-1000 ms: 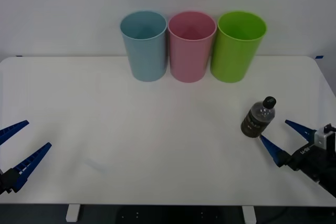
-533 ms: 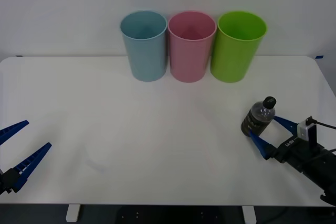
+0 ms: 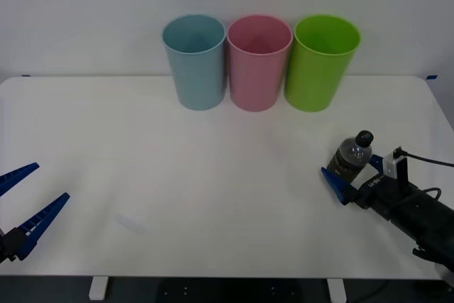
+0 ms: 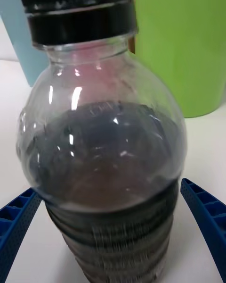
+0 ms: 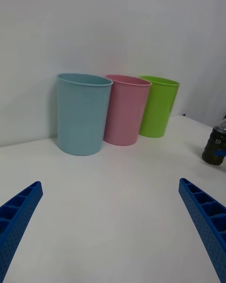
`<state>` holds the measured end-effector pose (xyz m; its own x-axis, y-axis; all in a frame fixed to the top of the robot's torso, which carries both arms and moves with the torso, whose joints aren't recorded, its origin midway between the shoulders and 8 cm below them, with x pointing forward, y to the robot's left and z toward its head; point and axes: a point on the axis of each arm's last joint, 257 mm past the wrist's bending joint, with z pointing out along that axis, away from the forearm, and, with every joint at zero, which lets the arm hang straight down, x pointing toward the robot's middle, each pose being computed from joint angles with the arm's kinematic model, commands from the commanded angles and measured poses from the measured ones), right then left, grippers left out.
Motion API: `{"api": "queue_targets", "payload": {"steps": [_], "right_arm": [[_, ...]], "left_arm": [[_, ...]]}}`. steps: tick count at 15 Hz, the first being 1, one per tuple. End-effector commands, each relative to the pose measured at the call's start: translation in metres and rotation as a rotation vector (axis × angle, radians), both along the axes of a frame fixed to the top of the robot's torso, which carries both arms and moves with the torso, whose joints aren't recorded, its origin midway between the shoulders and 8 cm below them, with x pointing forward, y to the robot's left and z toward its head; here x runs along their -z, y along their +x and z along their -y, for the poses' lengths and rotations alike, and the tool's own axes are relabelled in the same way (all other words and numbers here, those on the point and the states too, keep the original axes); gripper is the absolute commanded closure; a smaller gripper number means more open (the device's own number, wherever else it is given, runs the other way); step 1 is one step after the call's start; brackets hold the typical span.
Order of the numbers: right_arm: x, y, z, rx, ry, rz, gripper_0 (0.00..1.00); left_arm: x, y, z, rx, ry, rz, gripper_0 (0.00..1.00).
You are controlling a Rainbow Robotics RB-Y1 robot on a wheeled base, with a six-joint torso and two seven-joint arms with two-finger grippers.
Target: Grasp the object on the table and drop it into the matching bin: aluminum can to the light blue bin, PET bottle to the pink bin.
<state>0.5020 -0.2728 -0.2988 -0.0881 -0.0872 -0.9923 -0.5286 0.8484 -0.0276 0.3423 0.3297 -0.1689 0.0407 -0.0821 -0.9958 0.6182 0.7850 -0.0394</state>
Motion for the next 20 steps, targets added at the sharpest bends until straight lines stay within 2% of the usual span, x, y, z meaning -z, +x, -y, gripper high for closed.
{"api": "queue_targets", "payload": {"steps": [1, 7, 8, 9, 10, 20], "right_arm": [[0.0, 0.005, -0.006, 0.003, -0.003, 0.003, 0.0], [0.002, 0.006, -0.007, 0.007, -0.015, 0.006, 0.0], [0.003, 0.005, -0.008, 0.007, -0.018, 0.007, 0.16], [0.003, 0.005, -0.009, 0.005, -0.017, 0.008, 0.88], [0.002, 0.005, -0.009, 0.004, -0.02, 0.011, 1.0], [-0.01, 0.002, -0.005, 0.006, -0.005, 0.034, 1.0]], "left_arm": [[0.0, 0.0, 0.0, 0.0, 0.0, 0.0, 0.0], [0.0, 0.0, 0.0, 0.0, 0.0, 0.0, 0.0], [0.0, 0.0, 0.0, 0.0, 0.0, 0.0, 0.0], [0.0, 0.0, 0.0, 0.0, 0.0, 0.0, 0.0], [0.0, 0.0, 0.0, 0.0, 0.0, 0.0, 0.0], [0.0, 0.0, 0.0, 0.0, 0.0, 0.0, 0.0]]}}
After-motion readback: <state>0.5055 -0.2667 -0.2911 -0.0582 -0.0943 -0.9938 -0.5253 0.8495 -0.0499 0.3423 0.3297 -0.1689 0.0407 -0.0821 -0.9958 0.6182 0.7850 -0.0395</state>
